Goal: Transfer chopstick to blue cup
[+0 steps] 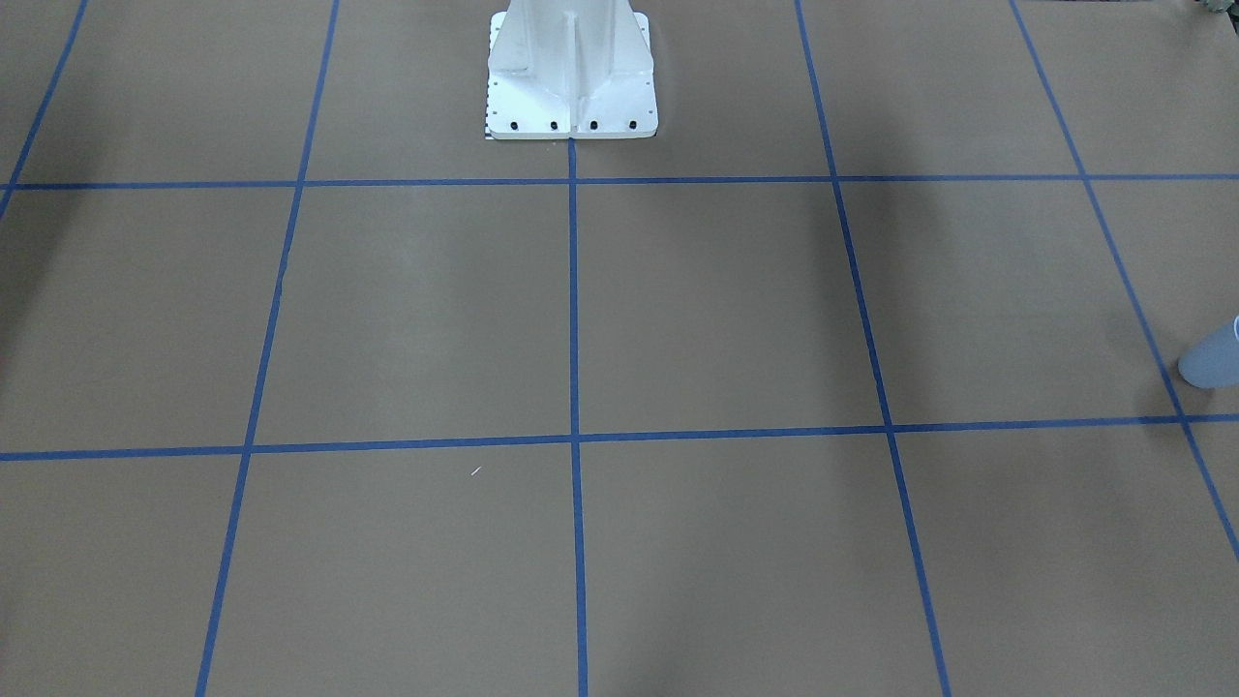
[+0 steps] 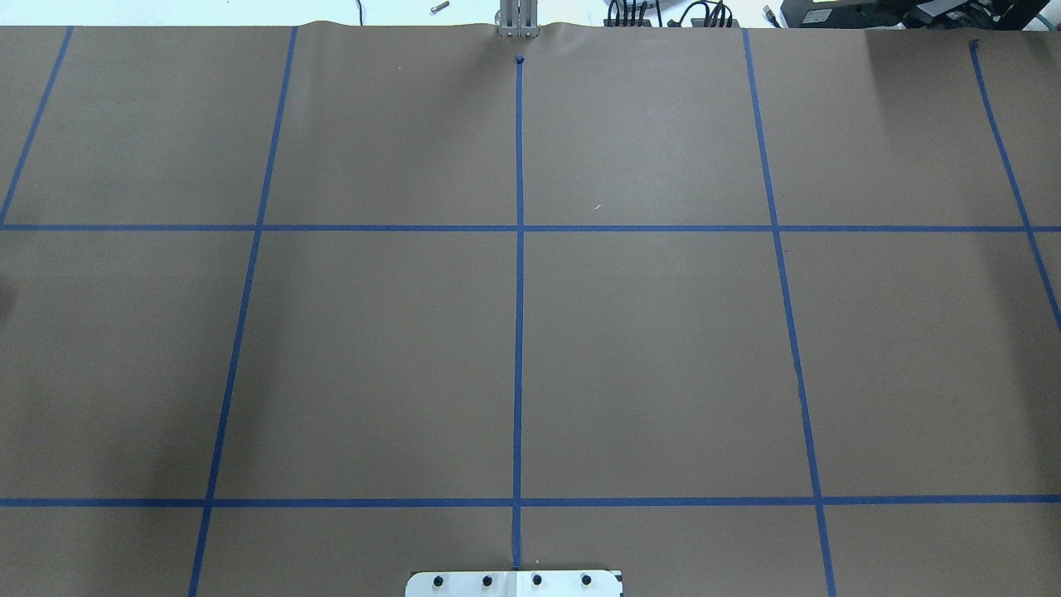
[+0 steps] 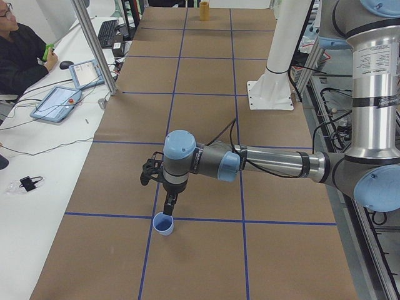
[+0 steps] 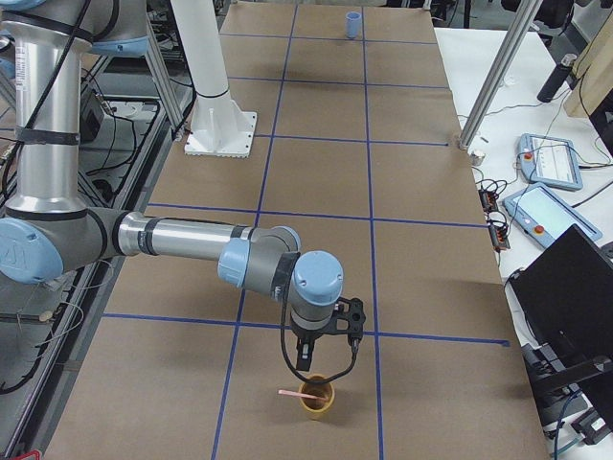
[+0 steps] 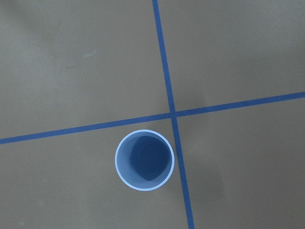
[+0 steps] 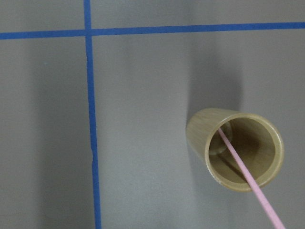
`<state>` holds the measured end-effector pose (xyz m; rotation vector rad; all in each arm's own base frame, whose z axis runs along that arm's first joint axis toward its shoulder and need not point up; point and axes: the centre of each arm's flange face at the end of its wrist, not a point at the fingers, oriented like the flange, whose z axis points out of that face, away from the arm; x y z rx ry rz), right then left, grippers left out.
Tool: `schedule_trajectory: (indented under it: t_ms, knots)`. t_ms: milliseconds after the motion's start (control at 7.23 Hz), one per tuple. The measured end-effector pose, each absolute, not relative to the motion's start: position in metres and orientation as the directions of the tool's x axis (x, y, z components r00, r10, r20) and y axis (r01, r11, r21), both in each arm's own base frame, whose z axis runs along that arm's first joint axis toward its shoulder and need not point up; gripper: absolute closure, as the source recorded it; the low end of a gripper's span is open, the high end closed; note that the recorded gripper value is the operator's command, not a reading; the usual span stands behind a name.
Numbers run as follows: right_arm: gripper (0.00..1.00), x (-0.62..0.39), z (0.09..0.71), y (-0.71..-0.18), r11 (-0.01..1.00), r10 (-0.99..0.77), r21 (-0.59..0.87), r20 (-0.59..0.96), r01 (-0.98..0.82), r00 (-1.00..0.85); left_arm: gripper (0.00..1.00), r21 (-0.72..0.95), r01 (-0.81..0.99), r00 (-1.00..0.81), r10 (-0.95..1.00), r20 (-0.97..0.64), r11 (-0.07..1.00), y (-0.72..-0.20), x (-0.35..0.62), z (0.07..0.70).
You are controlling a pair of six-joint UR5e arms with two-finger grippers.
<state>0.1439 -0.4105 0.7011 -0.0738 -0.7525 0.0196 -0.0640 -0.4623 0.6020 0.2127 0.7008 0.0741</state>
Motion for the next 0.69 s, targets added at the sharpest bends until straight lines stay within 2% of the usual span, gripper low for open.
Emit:
schedule_trajectory:
  t_ms: [415,691]
  knots:
    - [0.0,0.163,0.693,-0.441,1.0,0.026,-0.029,0.71,-0.007,0.704,0.02,0.152,0.006,0.71,0.102,-0.696,0.988,-0.44,-0.059,0.633]
    - [0.0,0.164,0.665,-0.45,0.999,0.032,-0.002,0.724,-0.044,0.69,0.02,0.114,0.012,0.706,0.072,-0.704,0.993,-0.454,-0.057,0.666]
